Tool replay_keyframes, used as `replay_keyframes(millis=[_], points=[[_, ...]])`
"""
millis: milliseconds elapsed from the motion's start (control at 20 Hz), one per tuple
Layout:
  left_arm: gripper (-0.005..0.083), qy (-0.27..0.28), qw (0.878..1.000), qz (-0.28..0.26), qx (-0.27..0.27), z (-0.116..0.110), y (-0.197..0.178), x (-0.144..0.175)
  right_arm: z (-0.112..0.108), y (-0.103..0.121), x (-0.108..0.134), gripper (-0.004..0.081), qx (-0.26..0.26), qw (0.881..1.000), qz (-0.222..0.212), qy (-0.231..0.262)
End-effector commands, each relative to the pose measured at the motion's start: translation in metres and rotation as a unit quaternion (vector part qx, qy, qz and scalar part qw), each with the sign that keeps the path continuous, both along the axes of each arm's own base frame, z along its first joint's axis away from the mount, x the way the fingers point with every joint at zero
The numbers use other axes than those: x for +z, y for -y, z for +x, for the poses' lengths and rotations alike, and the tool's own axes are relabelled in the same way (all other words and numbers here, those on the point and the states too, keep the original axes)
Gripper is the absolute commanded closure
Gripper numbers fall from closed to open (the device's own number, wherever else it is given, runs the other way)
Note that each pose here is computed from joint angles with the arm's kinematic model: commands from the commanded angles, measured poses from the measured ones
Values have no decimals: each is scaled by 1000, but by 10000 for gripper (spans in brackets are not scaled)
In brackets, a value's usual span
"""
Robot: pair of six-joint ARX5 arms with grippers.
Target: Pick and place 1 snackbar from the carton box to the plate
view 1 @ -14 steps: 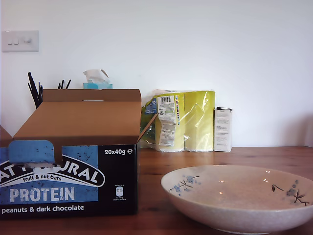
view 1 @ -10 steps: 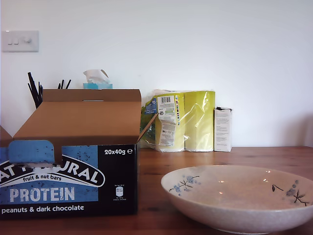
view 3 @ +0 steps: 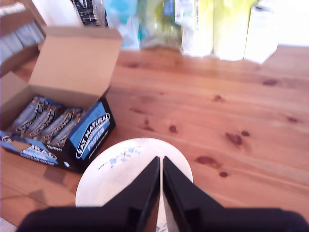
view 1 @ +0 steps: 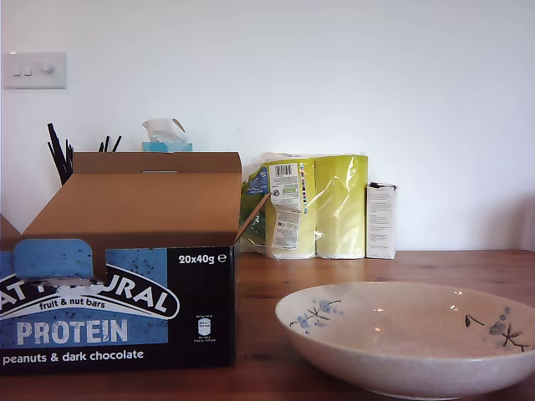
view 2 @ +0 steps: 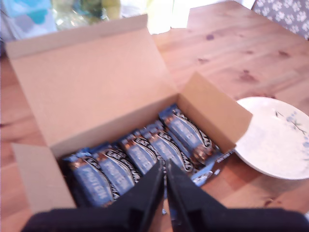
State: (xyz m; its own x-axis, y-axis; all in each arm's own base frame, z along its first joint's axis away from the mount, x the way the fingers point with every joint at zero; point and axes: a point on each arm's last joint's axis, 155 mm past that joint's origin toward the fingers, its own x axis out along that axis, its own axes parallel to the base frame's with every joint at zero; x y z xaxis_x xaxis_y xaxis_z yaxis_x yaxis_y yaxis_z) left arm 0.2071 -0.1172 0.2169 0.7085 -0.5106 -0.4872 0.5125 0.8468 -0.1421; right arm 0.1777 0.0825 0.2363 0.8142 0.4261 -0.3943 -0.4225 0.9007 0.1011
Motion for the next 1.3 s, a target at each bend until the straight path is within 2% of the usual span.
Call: replay_keyframes(millis=[0,300,650,950,1000,1050,1150,1200,1250], points=[[793,-4,1000,-5,-10,3,6,4,-4,-2,14,783,6,1000,1,2],[793,-28,998,2,-63,11,36,10,-12,-13,19,783,45,998,-3,-46],[793,-34,992,16,-117,29,84,15,-12,-19,19,783,69,996,-14,-51],[781,-126,989,4,-82,54,111,-8,-9,-19,24,783,69,997,-13,-37],[729,-146,987,-1,-71,58,114,-14,-9,-19,24,783,69,997,-13,-37],[623,-171,984,-5,-58,61,116,-23,-9,-19,24,783,69,997,-13,-37],[285,-209,977,-3,-41,66,120,-42,-9,-19,24,783,69,997,-13,-37],[152,-224,974,2,-37,68,121,-52,-9,-19,24,783,69,997,-13,-37],[89,-237,971,6,-35,70,123,-60,-9,-19,24,783,69,997,-13,-38]])
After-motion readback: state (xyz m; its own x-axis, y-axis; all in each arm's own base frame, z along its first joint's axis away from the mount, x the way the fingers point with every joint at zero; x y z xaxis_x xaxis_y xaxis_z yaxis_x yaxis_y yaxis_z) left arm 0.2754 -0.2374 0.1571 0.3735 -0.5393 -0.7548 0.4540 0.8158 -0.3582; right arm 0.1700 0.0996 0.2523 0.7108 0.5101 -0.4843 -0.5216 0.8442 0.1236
